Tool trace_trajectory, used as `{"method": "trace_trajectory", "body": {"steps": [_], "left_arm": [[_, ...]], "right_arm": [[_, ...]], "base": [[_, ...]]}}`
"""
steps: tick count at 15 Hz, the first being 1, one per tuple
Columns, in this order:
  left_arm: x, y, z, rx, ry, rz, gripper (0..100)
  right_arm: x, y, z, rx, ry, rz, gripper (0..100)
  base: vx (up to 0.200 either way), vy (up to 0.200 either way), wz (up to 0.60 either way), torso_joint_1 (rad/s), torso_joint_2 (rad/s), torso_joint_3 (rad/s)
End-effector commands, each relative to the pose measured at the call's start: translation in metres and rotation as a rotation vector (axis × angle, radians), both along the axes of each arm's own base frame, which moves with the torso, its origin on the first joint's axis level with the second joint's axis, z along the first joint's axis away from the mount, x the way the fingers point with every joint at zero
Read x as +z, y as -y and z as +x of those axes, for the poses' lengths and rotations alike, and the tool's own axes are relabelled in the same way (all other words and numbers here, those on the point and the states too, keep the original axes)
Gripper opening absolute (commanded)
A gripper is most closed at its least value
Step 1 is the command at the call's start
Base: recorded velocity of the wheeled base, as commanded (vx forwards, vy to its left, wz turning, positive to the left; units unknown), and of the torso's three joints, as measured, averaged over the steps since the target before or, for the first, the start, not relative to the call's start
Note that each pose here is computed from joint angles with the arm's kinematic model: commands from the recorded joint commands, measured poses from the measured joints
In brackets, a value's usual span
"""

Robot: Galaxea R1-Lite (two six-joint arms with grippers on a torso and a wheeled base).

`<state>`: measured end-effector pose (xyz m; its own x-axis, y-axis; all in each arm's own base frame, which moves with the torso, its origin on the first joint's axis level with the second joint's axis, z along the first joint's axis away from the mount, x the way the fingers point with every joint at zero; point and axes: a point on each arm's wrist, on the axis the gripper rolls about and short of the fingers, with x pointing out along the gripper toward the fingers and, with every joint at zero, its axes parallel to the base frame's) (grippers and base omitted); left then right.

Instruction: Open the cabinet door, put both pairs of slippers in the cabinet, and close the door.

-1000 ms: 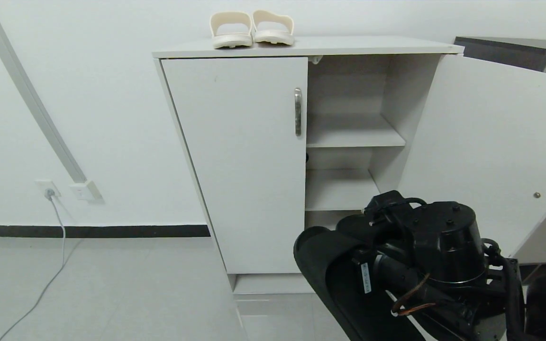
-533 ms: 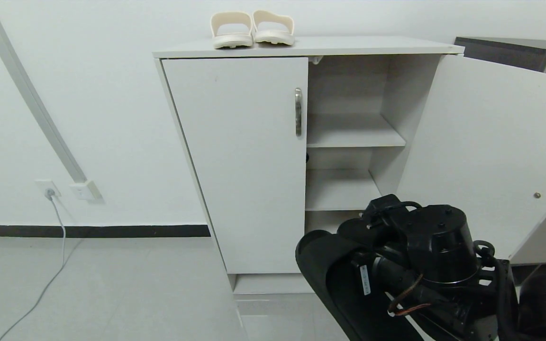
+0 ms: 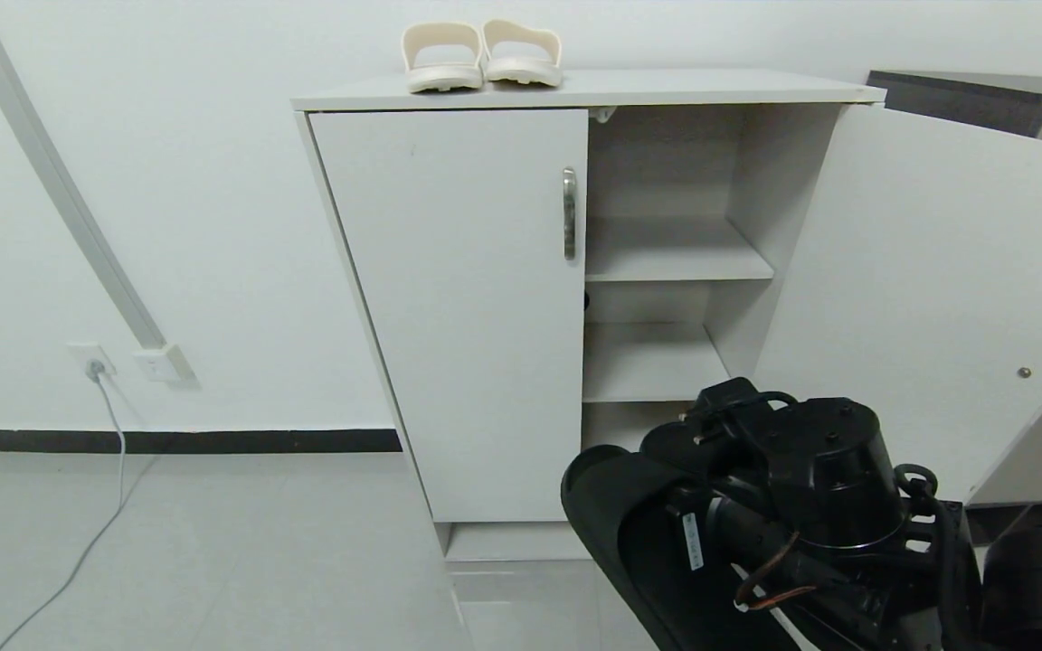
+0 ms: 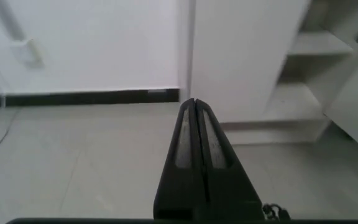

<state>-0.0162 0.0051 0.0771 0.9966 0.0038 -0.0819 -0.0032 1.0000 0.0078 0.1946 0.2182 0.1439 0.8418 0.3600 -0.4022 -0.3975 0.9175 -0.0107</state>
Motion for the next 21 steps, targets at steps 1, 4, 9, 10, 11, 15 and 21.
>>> {"method": "trace_trajectory", "body": {"steps": [1, 4, 9, 10, 11, 15, 21], "left_arm": [[0.000, 0.000, 0.000, 0.011, -0.005, 0.007, 0], [0.000, 0.005, -0.002, 0.058, 0.021, 0.075, 0], [-0.002, 0.006, -0.007, -0.035, 0.081, 0.014, 0], [-0.002, 0.006, -0.007, -0.035, 0.081, 0.014, 0], [-0.002, 0.006, -0.007, -0.038, 0.081, 0.020, 0], [-0.002, 0.005, -0.007, -0.030, 0.081, 0.030, 0], [-0.002, 0.005, -0.007, -0.032, 0.079, 0.014, 0]], "right_arm": [[-0.002, -0.001, 0.001, 0.000, -0.003, -0.004, 0], [-0.003, -0.001, 0.001, 0.000, -0.007, -0.009, 0], [-0.002, -0.005, 0.005, -0.005, -0.002, 0.001, 0], [-0.001, -0.008, 0.007, -0.013, 0.007, 0.006, 0], [0.001, -0.018, 0.020, -0.062, 0.049, 0.031, 0], [-0.003, -0.042, 0.055, -0.283, 0.184, 0.069, 0], [-0.007, -0.052, 0.060, -0.325, 0.186, 0.092, 0]], "base": [[0.000, 0.000, 0.00, 0.000, 0.00, 0.000], [0.000, 0.000, 0.00, 0.000, 0.00, 0.000], [0.000, 0.000, 0.00, 0.000, 0.00, 0.000], [0.000, 0.000, 0.00, 0.000, 0.00, 0.000], [0.000, 0.000, 0.00, 0.000, 0.00, 0.000], [0.000, 0.000, 0.00, 0.000, 0.00, 0.000], [0.000, 0.000, 0.00, 0.000, 0.00, 0.000]]}}
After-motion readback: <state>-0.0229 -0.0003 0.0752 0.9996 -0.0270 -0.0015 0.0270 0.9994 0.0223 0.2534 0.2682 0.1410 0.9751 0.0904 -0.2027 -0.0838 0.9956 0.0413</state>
